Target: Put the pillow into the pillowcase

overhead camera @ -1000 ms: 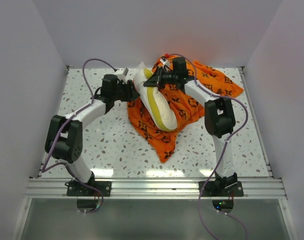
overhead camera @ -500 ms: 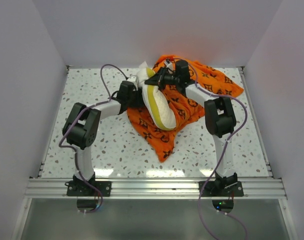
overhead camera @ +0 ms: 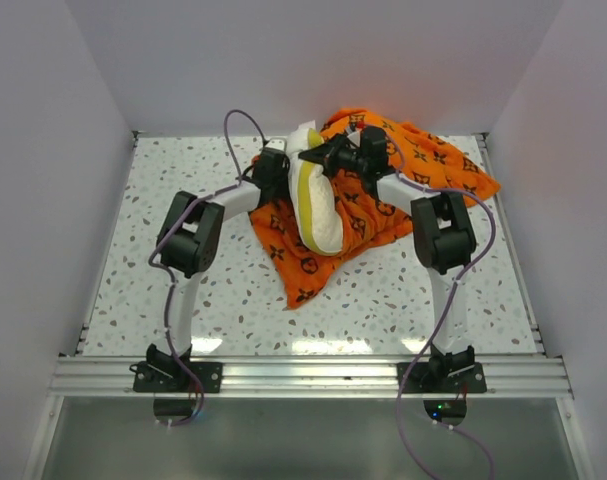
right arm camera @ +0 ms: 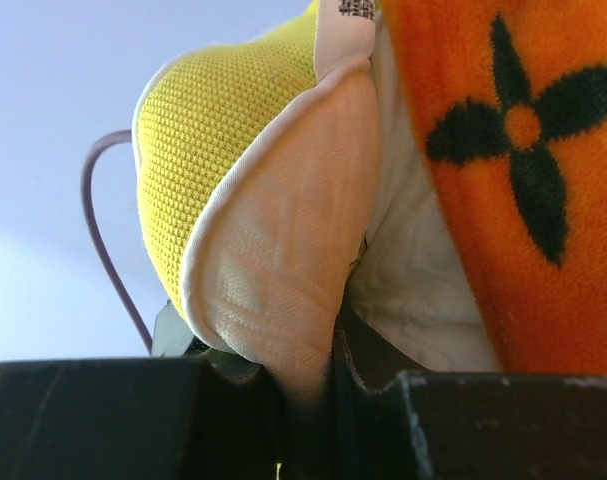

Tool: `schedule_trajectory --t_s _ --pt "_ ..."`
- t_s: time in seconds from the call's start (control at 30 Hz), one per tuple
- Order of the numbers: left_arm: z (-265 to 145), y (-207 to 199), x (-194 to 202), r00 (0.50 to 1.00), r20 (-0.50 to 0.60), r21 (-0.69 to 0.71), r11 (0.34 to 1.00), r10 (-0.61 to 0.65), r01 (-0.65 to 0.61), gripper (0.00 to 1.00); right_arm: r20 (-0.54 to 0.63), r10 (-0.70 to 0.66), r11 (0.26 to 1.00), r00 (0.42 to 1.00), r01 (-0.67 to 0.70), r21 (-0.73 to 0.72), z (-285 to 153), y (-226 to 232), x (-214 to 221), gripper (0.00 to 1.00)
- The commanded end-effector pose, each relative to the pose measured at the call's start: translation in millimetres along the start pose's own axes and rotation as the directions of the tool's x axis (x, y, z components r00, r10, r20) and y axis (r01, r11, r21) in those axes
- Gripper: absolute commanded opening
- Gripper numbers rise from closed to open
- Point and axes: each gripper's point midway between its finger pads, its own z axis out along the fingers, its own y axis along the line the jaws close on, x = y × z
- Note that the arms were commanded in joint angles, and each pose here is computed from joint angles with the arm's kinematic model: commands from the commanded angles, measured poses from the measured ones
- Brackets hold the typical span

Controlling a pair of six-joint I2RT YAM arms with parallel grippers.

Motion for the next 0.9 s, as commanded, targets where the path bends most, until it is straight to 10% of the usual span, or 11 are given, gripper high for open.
schedule_trajectory --t_s 0.0,0.27,0.53,0.73,0.87 --pt "23.4 39.3 48.8 0.979 -0.175 -0.150 0.980 0.104 -0.131 0.58 -0.150 -0.025 0.992 0.988 0.006 -0.128 -16.1 76.1 50.8 0.00" --pt "4.5 55.8 41.2 0.976 -0.183 -0.130 0.982 0.115 -0.140 0.00 -0.099 -0.043 0.998 0.994 0.039 -0.048 -26.2 48.0 30.6 0.00" --pt "-83.6 65.5 -32.5 0.993 -0.025 0.082 0.990 0.114 -0.112 0.00 -0.216 -0.489 0.811 0.845 0.531 0.245 -35.2 -24.0 10.5 0.00" --pt "-115.8 80.6 -61.3 0.996 0.019 0.146 0.985 0.089 -0.091 0.00 -0.619 -0.370 0.737 0.693 0.624 0.258 -48.7 -129.5 73.3 0.00" --pt "-122.3 71.5 -76.6 0.996 0.065 0.238 0.969 0.058 -0.072 0.00 -0.821 -0.319 0.683 0.474 0.715 0.147 -70.9 -165.3 127.3 0.00"
